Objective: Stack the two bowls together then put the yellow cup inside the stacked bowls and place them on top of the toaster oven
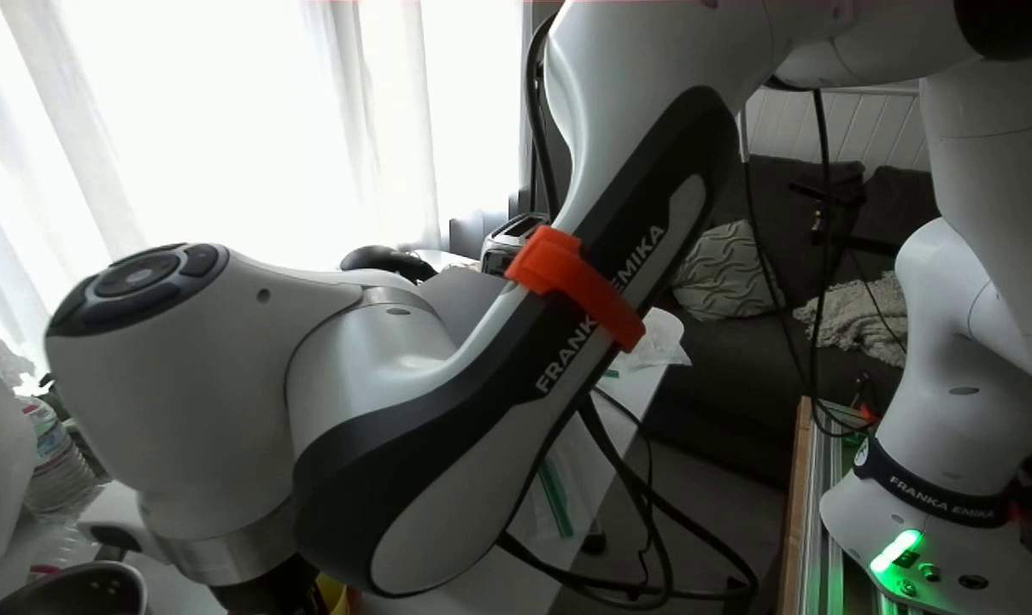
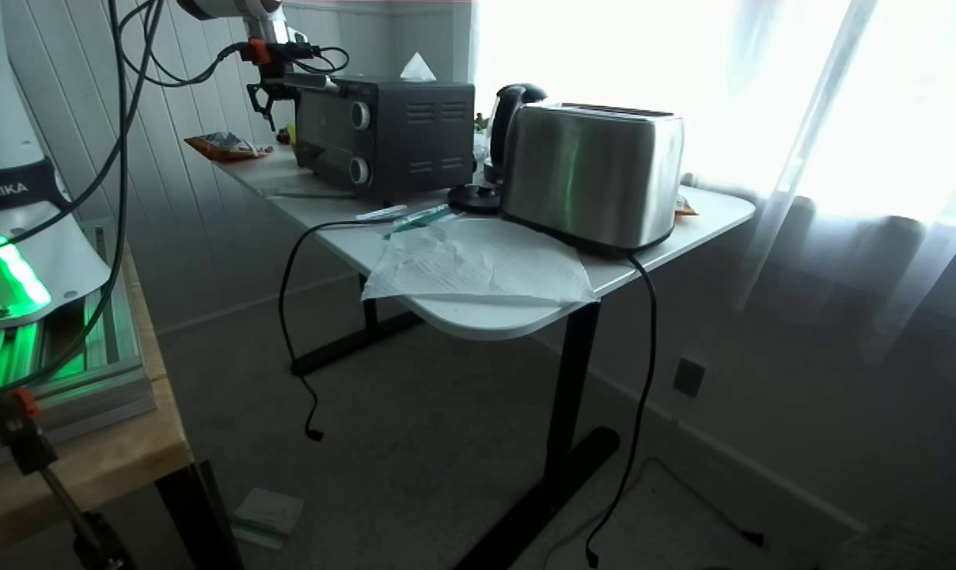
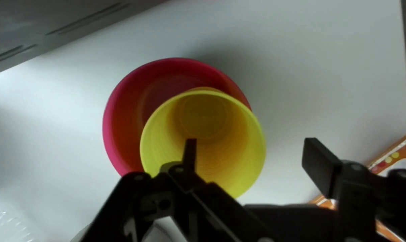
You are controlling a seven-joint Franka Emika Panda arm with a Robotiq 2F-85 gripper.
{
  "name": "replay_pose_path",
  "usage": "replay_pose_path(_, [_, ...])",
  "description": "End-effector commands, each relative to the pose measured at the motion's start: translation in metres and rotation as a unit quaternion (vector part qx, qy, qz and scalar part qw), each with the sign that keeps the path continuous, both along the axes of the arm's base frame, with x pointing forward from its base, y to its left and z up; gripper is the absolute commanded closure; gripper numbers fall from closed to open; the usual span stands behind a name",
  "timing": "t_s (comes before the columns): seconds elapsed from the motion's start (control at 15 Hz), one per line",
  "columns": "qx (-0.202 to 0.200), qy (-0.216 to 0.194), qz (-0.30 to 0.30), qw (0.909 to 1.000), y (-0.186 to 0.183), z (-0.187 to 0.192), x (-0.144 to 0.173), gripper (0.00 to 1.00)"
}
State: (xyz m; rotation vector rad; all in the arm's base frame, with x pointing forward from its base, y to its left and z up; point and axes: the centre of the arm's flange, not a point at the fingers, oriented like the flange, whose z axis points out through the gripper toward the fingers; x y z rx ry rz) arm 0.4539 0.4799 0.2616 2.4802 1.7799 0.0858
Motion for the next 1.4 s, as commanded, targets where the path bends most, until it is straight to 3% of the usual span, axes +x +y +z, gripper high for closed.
replay_pose_path(0.0, [0.010,0.019,0.010,0.9997,0.001,-0.009,0.002,0.00])
replay_pose_path(0.4, [0.012,0.033,0.019,0.9992,0.003,-0.025,0.004,0.00])
replay_pose_path(0.47, [0.013,0.034,0.019,0.9992,0.003,-0.028,0.005,0.04])
replay_pose_path(0.53, [0.015,0.035,0.021,0.9991,0.004,-0.029,0.005,0.11])
replay_pose_path(0.6, [0.017,0.035,0.021,0.9990,0.004,-0.030,0.005,0.29])
replay_pose_path(0.73, [0.019,0.035,0.021,0.9990,0.005,-0.033,0.006,0.37])
replay_pose_path(1.13, [0.026,0.034,0.020,0.9989,0.006,-0.034,0.007,0.81])
replay_pose_path(1.33, [0.027,0.033,0.018,0.9989,0.004,-0.033,0.008,0.99])
